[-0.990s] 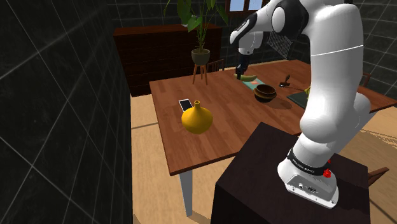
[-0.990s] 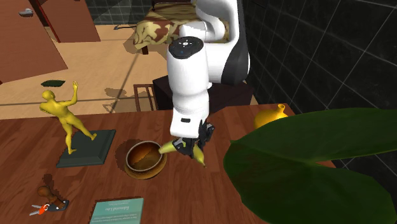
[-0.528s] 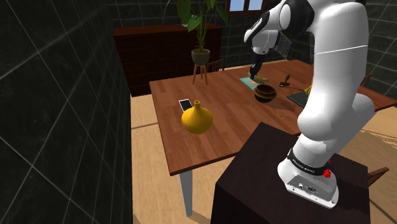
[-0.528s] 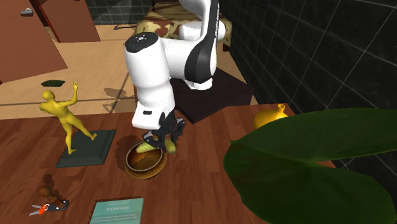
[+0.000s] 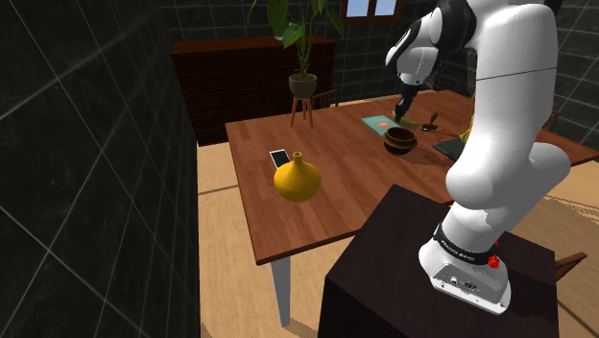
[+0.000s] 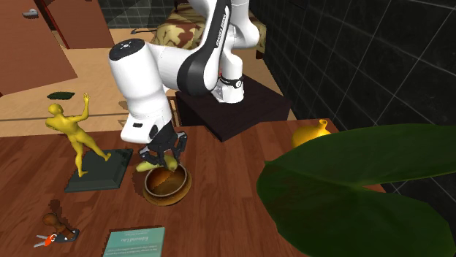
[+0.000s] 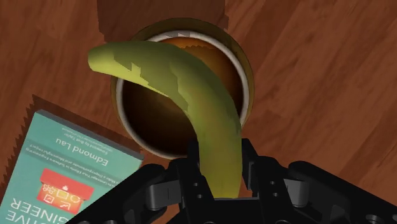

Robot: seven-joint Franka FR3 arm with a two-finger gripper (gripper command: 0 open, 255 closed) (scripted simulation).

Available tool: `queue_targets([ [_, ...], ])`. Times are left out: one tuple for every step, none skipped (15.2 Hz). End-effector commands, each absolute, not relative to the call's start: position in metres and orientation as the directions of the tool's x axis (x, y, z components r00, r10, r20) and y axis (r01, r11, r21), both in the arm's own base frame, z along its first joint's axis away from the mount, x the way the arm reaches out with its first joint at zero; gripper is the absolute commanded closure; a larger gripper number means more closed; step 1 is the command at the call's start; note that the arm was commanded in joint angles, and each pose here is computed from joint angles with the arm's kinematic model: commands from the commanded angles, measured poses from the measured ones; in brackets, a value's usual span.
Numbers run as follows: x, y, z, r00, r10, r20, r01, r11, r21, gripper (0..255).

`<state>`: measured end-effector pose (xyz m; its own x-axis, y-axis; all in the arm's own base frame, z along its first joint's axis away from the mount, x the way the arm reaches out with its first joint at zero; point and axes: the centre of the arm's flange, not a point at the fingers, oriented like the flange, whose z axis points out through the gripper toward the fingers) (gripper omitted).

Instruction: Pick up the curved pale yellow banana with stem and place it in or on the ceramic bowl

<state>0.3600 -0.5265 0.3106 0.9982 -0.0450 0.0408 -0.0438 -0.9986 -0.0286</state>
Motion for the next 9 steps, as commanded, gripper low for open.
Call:
queue_targets([
  [0.358, -0.527, 0.302, 0.998, -0.044, 0.041, -0.043, -0.999, -0.028, 255],
  [0.358, -0.527, 0.297, 0.998, -0.044, 0.041, -0.043, -0.999, -0.028, 255],
  [0.358, -0.527, 0.291, 0.998, -0.044, 0.041, -0.043, -0.999, -0.028, 255],
  [0.358, -0.527, 0.286, 0.998, -0.044, 0.041, -0.043, -0.999, -0.028, 255],
  [0.358, -0.527, 0.281, 0.998, -0.044, 0.041, -0.043, -0.999, -0.028, 255],
  [0.358, -0.527, 0.275, 0.998, -0.044, 0.041, -0.043, -0.999, -0.028, 255],
  [0.358, -0.527, 0.270, 0.998, -0.044, 0.041, -0.043, -0.999, -0.028, 255],
  [0.358, -0.527, 0.265, 0.998, -0.044, 0.041, -0.043, -0.999, -0.028, 255],
  [0.358, -0.527, 0.260, 0.998, -0.044, 0.041, -0.043, -0.999, -0.028, 255],
])
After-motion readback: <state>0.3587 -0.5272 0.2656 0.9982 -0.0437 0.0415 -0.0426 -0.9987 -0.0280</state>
